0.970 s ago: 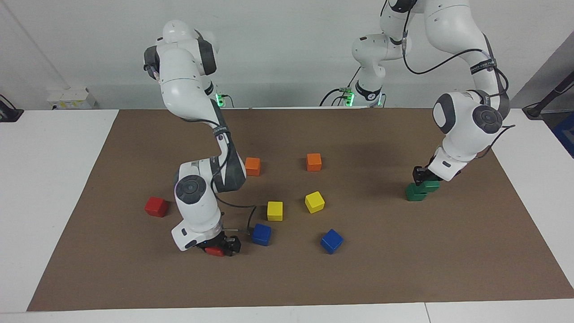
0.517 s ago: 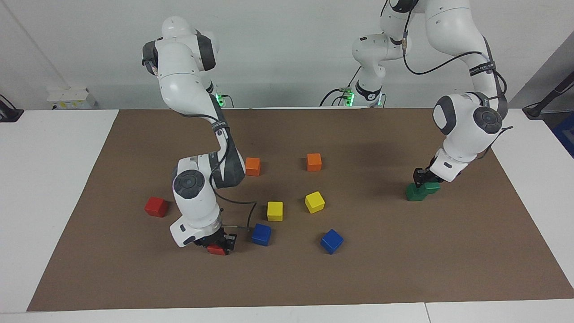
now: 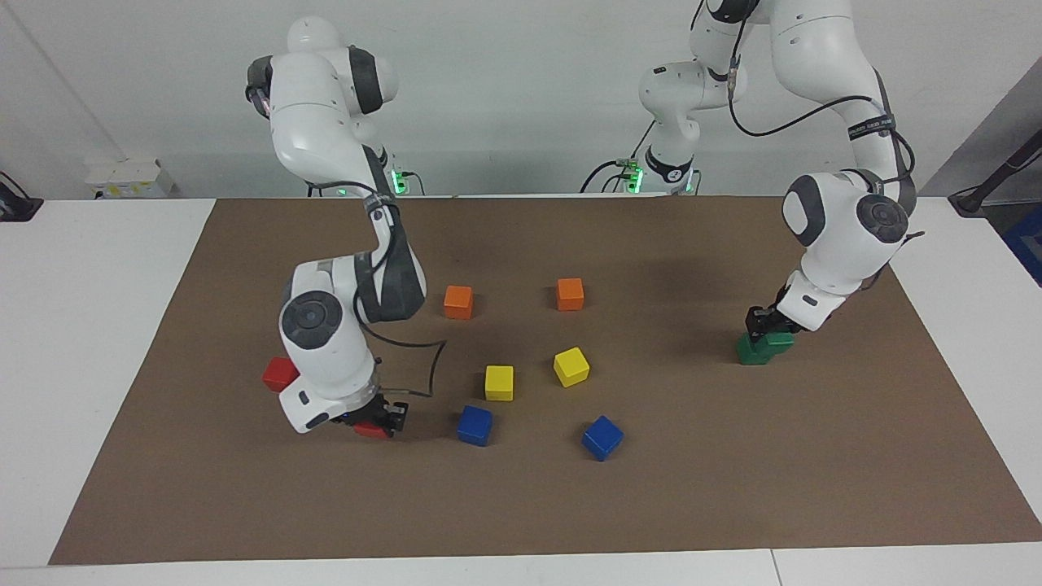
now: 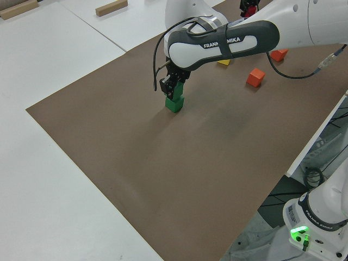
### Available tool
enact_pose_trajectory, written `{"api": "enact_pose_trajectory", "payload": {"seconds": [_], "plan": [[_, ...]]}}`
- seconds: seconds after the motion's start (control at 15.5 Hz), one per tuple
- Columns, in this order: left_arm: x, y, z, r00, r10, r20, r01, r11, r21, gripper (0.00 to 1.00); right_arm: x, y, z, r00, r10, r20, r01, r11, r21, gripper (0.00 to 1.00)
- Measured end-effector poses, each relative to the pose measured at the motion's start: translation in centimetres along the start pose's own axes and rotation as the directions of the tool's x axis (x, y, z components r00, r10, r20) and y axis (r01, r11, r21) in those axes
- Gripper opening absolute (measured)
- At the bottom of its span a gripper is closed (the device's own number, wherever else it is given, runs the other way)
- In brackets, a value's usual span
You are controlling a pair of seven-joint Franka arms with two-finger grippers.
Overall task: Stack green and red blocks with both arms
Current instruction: 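Lower the green cube onto the green cube while the right gripper carries red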
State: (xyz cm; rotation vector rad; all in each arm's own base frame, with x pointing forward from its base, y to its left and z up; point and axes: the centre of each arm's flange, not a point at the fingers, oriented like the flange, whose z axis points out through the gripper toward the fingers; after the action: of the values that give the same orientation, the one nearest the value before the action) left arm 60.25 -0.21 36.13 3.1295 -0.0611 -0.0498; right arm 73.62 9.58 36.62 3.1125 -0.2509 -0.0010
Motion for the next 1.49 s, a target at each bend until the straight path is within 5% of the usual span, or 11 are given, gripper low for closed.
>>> {"api": "enact_pose_trajectory", "payload": {"seconds": [0.19, 0.39, 0.84, 1.16, 1.49], "plan": [[-0.2, 0.1, 0.5, 1.0, 0.002, -0.001, -0.002, 1.0, 0.0, 0.55, -1.3, 7.7, -3.1, 1.0, -0.006, 0.016, 0.006, 1.0, 0.004, 0.56], [-0.3, 0.1, 0.7, 1.0, 0.002, -0.001, -0.002, 1.0, -0.001, 0.55, -4.1, 13.3, -1.5, 1.0, 0.002, -0.01, -0.002, 1.0, 0.013, 0.56], [-0.3, 0.1, 0.8, 1.0, 0.003, 0.001, -0.003, 1.0, -0.001, 0.56, -6.6, 15.7, 2.3, 0.997, 0.034, -0.064, -0.033, 0.999, 0.021, 0.56], [-0.4, 0.2, 0.6, 1.0, 0.004, 0.004, -0.004, 1.0, -0.001, 0.99, -7.0, 16.3, 3.4, 0.995, 0.047, -0.083, -0.045, 0.999, 0.023, 0.56], [-1.1, 0.5, -4.0, 1.0, 0.007, 0.03, -0.007, 1.0, 0.004, 1.0, -7.2, 16.4, 3.4, 0.994, 0.079, -0.081, -0.077, 0.997, 0.026, 0.56]]}}
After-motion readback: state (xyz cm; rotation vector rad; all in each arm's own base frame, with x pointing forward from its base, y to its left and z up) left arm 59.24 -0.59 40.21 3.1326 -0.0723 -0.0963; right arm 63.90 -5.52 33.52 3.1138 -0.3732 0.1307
